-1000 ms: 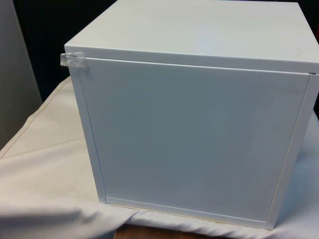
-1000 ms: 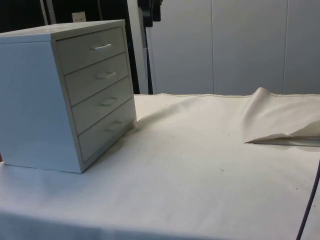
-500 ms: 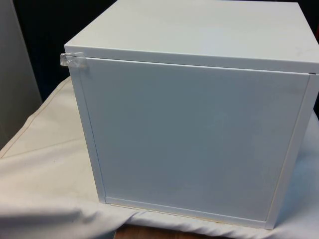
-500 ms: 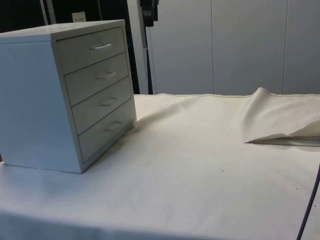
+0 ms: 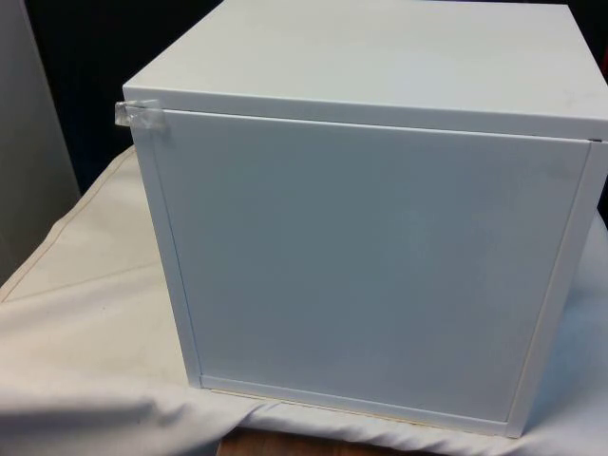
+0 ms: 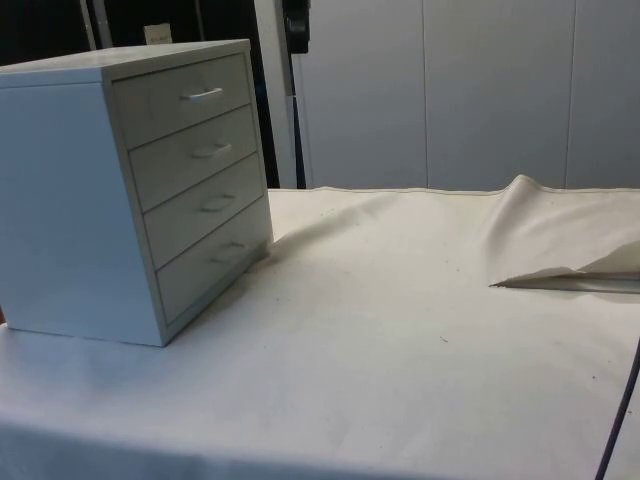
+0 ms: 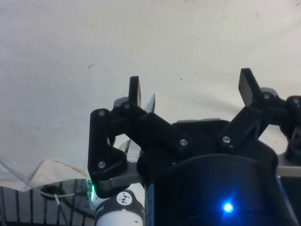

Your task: Open the drawer, then close it.

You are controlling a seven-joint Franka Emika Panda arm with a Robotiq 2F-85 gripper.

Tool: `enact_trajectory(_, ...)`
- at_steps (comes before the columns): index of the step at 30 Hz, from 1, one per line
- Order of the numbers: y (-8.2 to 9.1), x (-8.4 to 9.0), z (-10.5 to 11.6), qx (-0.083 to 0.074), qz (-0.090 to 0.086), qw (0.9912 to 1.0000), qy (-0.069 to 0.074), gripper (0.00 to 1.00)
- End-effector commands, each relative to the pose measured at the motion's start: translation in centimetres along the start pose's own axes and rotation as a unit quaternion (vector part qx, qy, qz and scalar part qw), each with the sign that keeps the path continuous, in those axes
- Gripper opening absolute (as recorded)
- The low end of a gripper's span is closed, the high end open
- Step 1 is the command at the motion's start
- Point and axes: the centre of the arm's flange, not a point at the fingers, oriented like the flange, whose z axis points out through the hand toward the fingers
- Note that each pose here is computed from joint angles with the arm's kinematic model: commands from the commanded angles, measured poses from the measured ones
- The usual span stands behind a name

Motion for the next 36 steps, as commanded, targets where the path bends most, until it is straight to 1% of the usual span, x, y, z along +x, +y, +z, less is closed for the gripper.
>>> enact_trajectory(1, -0.2, 0.1, 0.0, -0.002, -0.007, 0.99997, 0.003, 1.00)
enact_trajectory(2, -0.3, 0.1, 0.1, -0.002, -0.010, 0.99994, 0.003, 1.00)
enact_trajectory(3, -0.2, 0.1, 0.0, 0.000, -0.007, 0.99998, 0.000, 1.00)
enact_trajectory(4, -0.3, 0.1, 0.1, -0.002, -0.013, 0.99990, 0.003, 1.00)
enact_trajectory(7, -0.5, 0.2, 0.1, -0.002, -0.023, 0.99973, 0.004, 1.00)
enact_trajectory(8, -0.6, 0.3, 0.0, -0.002, -0.029, 0.99957, 0.005, 1.00)
enact_trajectory(10, -0.8, 0.3, 0.0, -0.002, -0.036, 0.99934, 0.005, 1.00)
enact_trajectory(11, -0.6, 0.2, 0.0, -0.001, -0.033, 0.99945, 0.001, 1.00)
enact_trajectory(12, -0.8, 0.3, 0.0, -0.002, -0.039, 0.99921, 0.005, 1.00)
enact_trajectory(13, -0.9, 0.3, 0.0, -0.002, -0.042, 0.99909, 0.005, 1.00)
enact_trajectory(14, -1.1, 0.4, 0.0, -0.003, -0.050, 0.99874, 0.005, 1.00)
enact_trajectory(18, -1.3, 0.5, -0.1, -0.003, -0.063, 0.99803, 0.005, 1.00)
enact_trajectory(19, -1.2, 0.4, 0.0, -0.002, -0.060, 0.99820, 0.002, 1.00)
enact_trajectory(20, -1.4, 0.5, -0.1, -0.003, -0.066, 0.99780, 0.005, 1.00)
enact_trajectory(22, -1.6, 0.5, -0.1, -0.003, -0.073, 0.99732, 0.005, 1.00)
enact_trajectory(23, -1.8, 0.6, -0.1, -0.003, -0.079, 0.99682, 0.005, 1.00)
enact_trajectory(27, -2.2, 0.7, -0.2, -0.004, -0.094, 0.99553, 0.006, 1.00)
enact_trajectory(28, -2.0, 0.6, -0.2, -0.003, -0.089, 0.99600, 0.003, 1.00)
enact_trajectory(30, -2.4, 0.7, -0.2, -0.004, -0.105, 0.99448, 0.006, 1.00)
enact_trajectory(36, -2.9, 0.8, -0.3, -0.005, -0.125, 0.99210, 0.007, 1.00)
